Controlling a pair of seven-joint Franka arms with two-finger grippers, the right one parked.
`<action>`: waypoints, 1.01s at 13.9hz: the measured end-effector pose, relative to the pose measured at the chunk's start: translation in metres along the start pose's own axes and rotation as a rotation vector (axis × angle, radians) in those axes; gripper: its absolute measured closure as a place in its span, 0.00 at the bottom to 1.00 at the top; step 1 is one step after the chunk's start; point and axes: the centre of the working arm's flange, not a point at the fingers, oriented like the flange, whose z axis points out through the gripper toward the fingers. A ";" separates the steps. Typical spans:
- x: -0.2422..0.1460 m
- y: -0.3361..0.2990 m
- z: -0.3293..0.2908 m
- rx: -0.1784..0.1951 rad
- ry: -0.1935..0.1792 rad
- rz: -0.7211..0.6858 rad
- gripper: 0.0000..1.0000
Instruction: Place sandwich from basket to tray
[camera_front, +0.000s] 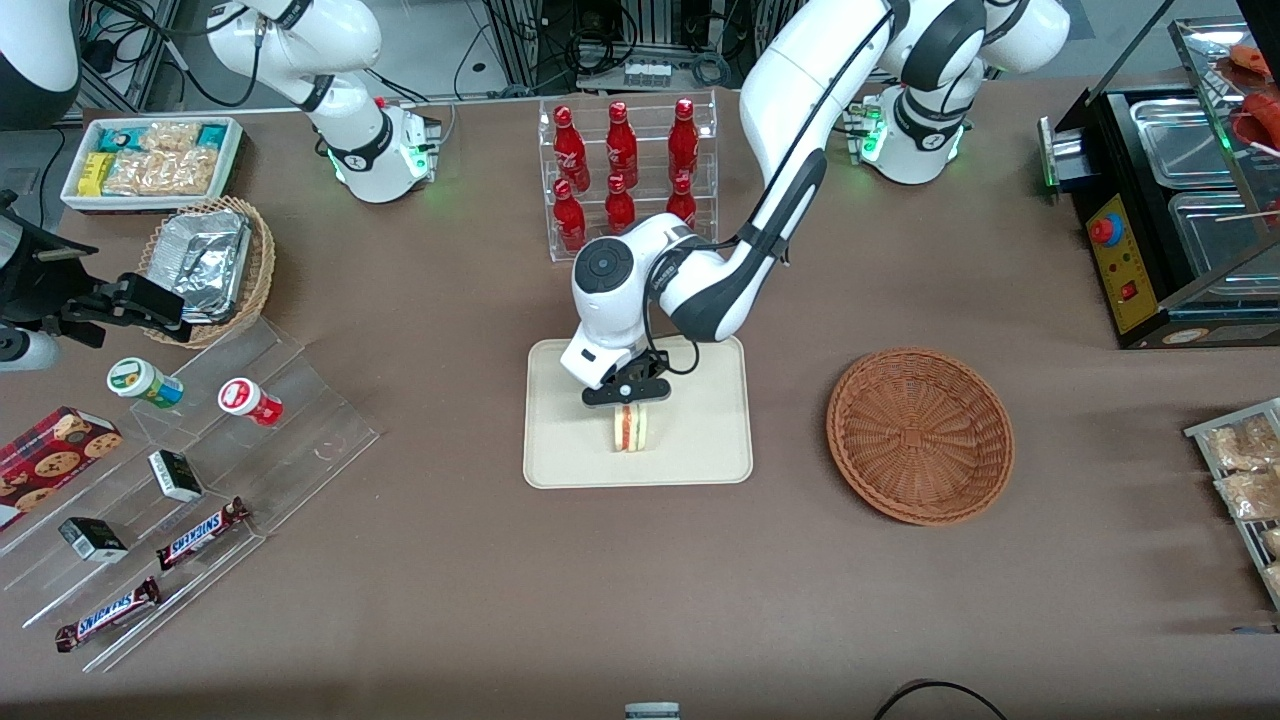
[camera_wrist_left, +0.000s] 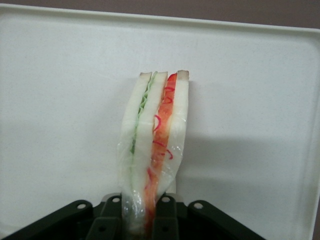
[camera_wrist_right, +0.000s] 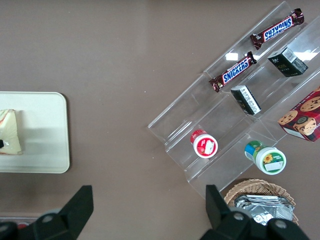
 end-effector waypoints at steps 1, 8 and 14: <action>0.000 0.000 0.001 0.001 0.000 -0.001 0.69; 0.029 -0.019 -0.085 0.026 0.008 -0.070 0.01; 0.120 -0.168 -0.239 0.039 -0.031 -0.291 0.01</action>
